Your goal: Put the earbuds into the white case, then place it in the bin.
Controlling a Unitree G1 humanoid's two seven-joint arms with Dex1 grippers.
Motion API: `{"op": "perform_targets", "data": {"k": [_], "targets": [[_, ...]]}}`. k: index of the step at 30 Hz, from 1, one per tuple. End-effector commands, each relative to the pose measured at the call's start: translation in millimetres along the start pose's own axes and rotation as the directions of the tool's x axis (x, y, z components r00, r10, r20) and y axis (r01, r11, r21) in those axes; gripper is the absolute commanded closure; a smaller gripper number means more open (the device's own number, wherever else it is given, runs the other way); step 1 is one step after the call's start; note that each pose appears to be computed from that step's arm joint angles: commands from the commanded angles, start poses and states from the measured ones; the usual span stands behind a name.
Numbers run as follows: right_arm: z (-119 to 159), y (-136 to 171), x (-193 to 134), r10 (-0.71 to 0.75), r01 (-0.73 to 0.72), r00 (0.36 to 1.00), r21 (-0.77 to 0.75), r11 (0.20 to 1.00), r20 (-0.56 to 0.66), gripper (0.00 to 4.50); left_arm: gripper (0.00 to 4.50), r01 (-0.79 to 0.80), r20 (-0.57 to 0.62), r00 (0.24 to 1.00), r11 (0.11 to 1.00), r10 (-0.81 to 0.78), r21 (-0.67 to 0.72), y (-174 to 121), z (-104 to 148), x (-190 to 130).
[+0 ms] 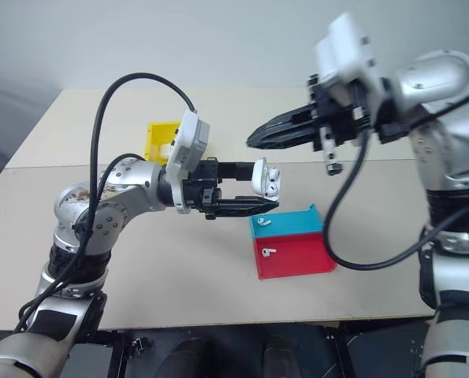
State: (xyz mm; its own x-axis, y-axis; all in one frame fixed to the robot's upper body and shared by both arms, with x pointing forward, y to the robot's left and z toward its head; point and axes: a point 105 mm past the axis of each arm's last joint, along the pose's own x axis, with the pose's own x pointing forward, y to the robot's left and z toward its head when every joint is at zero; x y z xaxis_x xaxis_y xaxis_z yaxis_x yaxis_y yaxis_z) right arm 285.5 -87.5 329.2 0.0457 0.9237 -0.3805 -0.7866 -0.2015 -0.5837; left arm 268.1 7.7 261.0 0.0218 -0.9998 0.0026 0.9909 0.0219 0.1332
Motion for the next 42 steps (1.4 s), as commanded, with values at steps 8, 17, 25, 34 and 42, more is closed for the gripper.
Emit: {"op": "perform_targets", "data": {"k": [8,17,25,34,42], "targets": [[8.7,15.7,1.4,0.143,-0.161,0.983,-0.170,0.972,-0.113,4.45,1.66,-0.007,0.017,1.000,0.999,0.006,0.041,-3.3,9.3,-9.1],[-1.2,17.9,-21.1,0.023,-0.037,0.993,-0.121,0.992,-0.113,4.45,1.66,-0.045,0.032,0.999,0.998,0.044,0.045,-0.1,12.1,-17.3],[2.8,15.5,-48.6,-0.319,0.316,0.945,0.048,0.948,0.072,4.45,1.66,-0.104,0.061,0.993,0.994,0.102,0.027,3.0,14.2,-27.6],[-16.9,54.3,-70.6,-0.535,0.464,0.844,0.456,0.759,0.032,4.45,1.66,-0.286,0.166,0.942,0.956,0.293,-0.063,28.2,15.4,-80.1],[-39.3,80.5,-45.7,-0.571,0.491,0.820,0.565,0.664,-0.042,4.45,1.66,-0.670,0.043,0.741,0.742,0.670,-0.025,82.2,-10.7,-124.9]]}}
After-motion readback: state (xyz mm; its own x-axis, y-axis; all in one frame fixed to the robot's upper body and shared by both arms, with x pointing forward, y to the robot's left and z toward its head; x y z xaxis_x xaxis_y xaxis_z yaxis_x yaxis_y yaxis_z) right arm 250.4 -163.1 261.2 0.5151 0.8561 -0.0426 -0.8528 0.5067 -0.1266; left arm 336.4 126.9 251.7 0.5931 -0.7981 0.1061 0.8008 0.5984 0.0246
